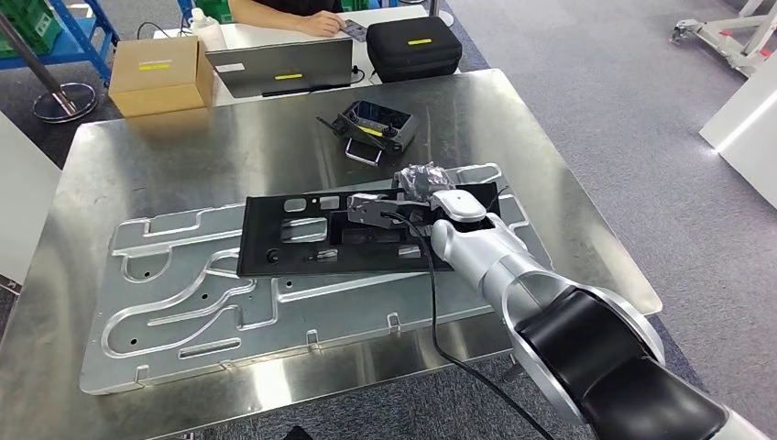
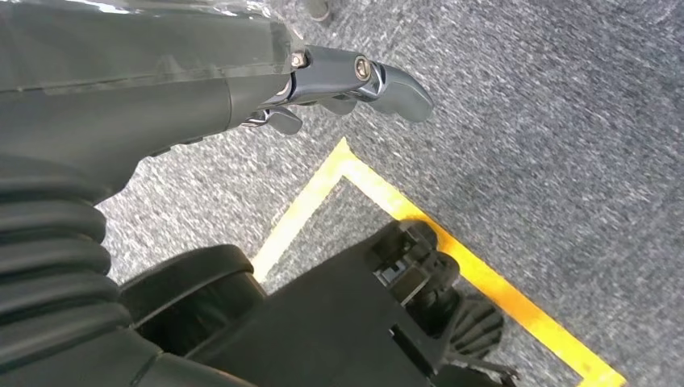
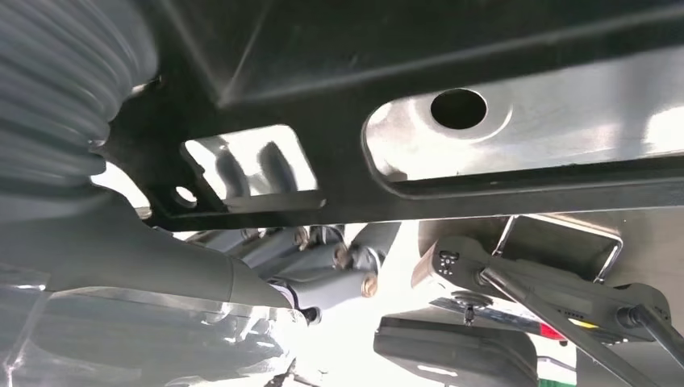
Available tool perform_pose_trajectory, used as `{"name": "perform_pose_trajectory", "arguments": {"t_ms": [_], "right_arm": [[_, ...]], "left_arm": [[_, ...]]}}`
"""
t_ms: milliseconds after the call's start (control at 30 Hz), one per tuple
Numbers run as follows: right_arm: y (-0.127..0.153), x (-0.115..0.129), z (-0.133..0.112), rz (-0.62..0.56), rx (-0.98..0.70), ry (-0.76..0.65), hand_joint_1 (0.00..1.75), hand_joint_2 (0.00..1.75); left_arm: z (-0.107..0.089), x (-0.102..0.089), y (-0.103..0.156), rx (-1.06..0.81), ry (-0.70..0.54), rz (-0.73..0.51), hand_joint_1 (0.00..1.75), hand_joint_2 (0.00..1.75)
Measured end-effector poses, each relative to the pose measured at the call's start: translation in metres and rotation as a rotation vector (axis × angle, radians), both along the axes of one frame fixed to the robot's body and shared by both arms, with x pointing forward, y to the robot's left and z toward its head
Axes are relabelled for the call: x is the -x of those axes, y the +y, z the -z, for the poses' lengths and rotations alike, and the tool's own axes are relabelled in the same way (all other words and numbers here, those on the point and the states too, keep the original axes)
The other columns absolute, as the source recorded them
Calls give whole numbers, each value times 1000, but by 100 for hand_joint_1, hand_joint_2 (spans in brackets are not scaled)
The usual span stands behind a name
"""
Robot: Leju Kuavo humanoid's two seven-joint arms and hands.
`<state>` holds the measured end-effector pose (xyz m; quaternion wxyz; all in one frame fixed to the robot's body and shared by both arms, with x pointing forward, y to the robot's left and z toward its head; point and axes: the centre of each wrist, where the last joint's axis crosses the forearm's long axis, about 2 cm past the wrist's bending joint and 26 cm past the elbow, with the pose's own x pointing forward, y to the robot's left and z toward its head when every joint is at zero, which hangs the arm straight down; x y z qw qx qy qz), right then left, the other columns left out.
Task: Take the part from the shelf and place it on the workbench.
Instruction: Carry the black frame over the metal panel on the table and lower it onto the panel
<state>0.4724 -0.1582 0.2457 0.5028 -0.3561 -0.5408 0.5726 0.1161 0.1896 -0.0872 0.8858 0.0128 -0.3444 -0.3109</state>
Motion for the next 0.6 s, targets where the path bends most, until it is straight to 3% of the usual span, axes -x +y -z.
{"name": "perform_pose_trajectory", "arguments": {"t_ms": [133,267,433,567,600], "right_arm": [[-1,0,1,0,3,1,0,175],[-2,0,1,2,5,1,0,175],[-4,-1,1,4,6,1,0,175],[-5,-1,1,5,9,0,0,0],[-5,-1,1,5,9,0,0,0]], "left_arm": [[0,1,0,4,2,2,0,175],[0,2,0,13,-2,0,0,0],[0,1,0,13,-3,-1,0,0],[0,1,0,4,-14,-3,0,0],[0,0,0,1,-17,-3,0,0]]}}
